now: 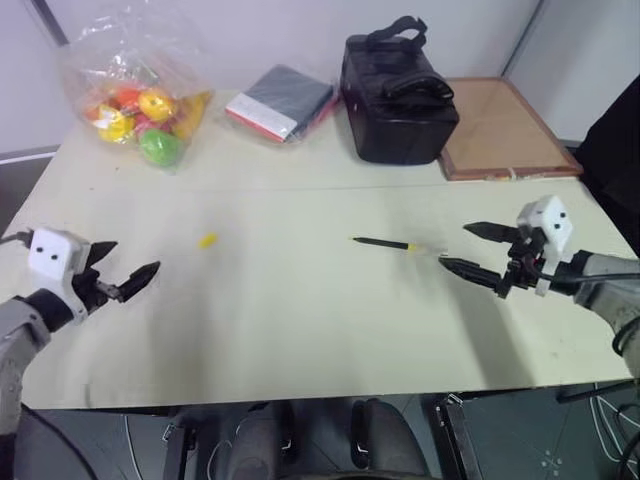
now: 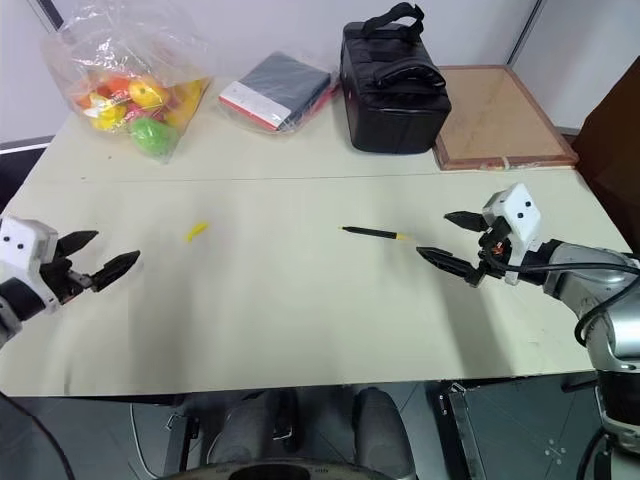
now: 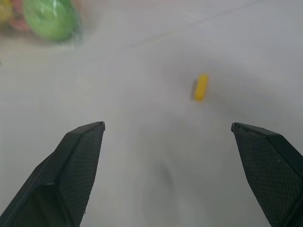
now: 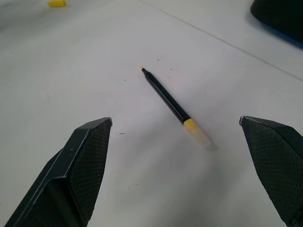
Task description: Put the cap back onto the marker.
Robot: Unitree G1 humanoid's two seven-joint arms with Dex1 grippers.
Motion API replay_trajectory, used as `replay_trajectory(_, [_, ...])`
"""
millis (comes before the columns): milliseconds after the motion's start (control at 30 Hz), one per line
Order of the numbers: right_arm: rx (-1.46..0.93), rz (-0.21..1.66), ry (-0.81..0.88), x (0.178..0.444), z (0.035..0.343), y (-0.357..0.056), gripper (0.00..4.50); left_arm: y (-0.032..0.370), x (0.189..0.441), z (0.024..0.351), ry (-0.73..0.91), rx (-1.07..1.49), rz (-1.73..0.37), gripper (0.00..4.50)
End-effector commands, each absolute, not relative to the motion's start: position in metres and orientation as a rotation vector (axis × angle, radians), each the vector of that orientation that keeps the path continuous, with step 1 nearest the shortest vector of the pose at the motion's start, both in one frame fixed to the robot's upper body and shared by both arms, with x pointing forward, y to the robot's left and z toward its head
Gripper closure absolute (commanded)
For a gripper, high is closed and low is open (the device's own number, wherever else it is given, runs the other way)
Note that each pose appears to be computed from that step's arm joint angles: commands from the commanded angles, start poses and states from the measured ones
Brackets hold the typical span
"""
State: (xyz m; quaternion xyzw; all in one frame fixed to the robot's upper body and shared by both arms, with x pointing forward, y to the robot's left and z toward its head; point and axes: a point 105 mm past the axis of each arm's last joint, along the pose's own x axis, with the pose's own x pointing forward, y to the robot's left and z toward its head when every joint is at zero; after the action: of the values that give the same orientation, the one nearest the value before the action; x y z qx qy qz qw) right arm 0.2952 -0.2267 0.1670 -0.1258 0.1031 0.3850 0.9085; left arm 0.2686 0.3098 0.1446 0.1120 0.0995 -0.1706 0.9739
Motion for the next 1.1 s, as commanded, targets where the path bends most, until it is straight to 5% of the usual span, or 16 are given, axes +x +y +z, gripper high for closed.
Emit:
replay_trajectory(33, [-0.281, 0.810, 0.186, 0.295, 0.173, -0.220, 0.00, 0.310, 0.266, 0.159, 0.133, 0.270, -0.351, 0.02])
replay_trajectory(933, [-0.286, 0.827, 0.207, 0.296, 0.164, -0.215, 0.00, 0.310, 0.276, 0.171, 0.129, 0.333, -0.438, 0.02])
replay_trajectory(1100, [-0.304, 0.831, 0.209, 0.299, 0.165, -0.215, 0.00, 0.294, 0.282, 0.186, 0.126, 0.307, -0.595, 0.02])
